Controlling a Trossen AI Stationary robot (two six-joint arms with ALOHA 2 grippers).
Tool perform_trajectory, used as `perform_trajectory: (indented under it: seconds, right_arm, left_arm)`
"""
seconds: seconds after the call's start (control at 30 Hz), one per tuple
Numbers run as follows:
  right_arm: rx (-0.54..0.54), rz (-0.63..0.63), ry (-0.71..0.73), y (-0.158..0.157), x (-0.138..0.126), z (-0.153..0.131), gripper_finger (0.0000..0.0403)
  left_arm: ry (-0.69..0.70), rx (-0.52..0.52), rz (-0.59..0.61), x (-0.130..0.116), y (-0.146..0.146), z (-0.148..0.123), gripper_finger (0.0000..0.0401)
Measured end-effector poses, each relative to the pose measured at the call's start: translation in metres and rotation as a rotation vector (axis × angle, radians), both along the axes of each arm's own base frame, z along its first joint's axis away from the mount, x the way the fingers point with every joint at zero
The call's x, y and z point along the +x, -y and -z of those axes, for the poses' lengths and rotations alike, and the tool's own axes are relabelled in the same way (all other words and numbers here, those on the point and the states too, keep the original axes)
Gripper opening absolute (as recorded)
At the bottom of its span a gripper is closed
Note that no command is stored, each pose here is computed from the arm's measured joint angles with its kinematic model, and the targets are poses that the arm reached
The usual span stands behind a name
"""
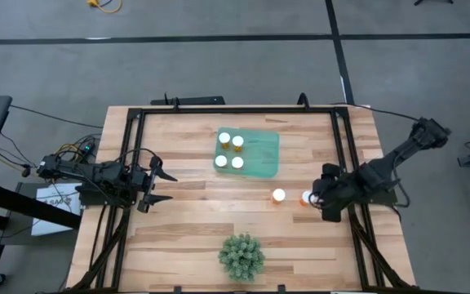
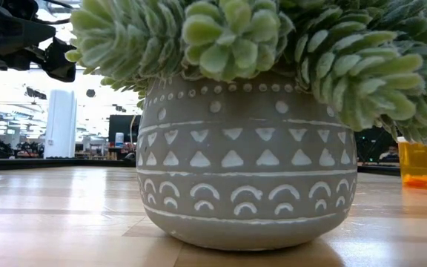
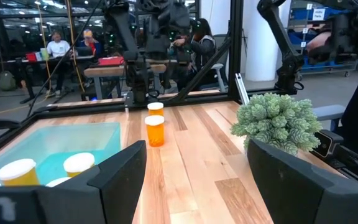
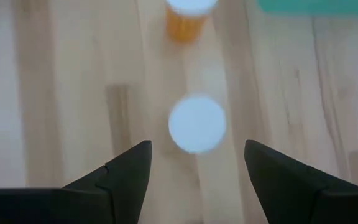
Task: Pick and place pill bottles into a basket
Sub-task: Put the orange pill bottle into the green bin
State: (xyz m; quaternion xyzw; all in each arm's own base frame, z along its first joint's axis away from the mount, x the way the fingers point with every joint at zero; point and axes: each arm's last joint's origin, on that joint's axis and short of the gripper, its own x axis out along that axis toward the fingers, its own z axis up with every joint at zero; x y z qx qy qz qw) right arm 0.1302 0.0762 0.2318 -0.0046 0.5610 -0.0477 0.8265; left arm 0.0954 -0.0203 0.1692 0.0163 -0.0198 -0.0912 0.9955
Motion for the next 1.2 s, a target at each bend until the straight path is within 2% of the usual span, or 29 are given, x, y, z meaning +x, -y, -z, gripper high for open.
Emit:
perform_trajectory:
  seconds: [0.17, 0.3, 0.7, 0.9, 1.2]
  right_arm:
    - [-0.03, 0.014, -0.159, 0.001, 0.01, 0.015, 0.0255]
    - [-0.06, 0.0, -0.203, 0.003, 0.018, 0.022, 0.0276]
    - [-0.057, 0.021, -0.208, 0.011, 0.029, 0.026, 0.0392]
    - [-0.001, -0.024, -0.188, 0.007, 0.036, 0.029, 0.0385]
    - [-0.061, -0.097, -0.278, 0.001, 0.05, 0.05, 0.0384]
  left_arm:
    - [0.0, 0.004, 0.0, 0.0, 0.0, 0.0, 0.027]
    - [0.001, 0.004, 0.0, 0.0, 0.0, 0.0, 0.027]
    - [-0.001, 0.001, 0.0, 0.0, 0.0, 0.0, 0.027]
    - [0.0, 0.005, 0.0, 0.0, 0.0, 0.0, 0.027]
    - [0.0, 0.002, 0.0, 0.0, 0.0, 0.0, 0.027]
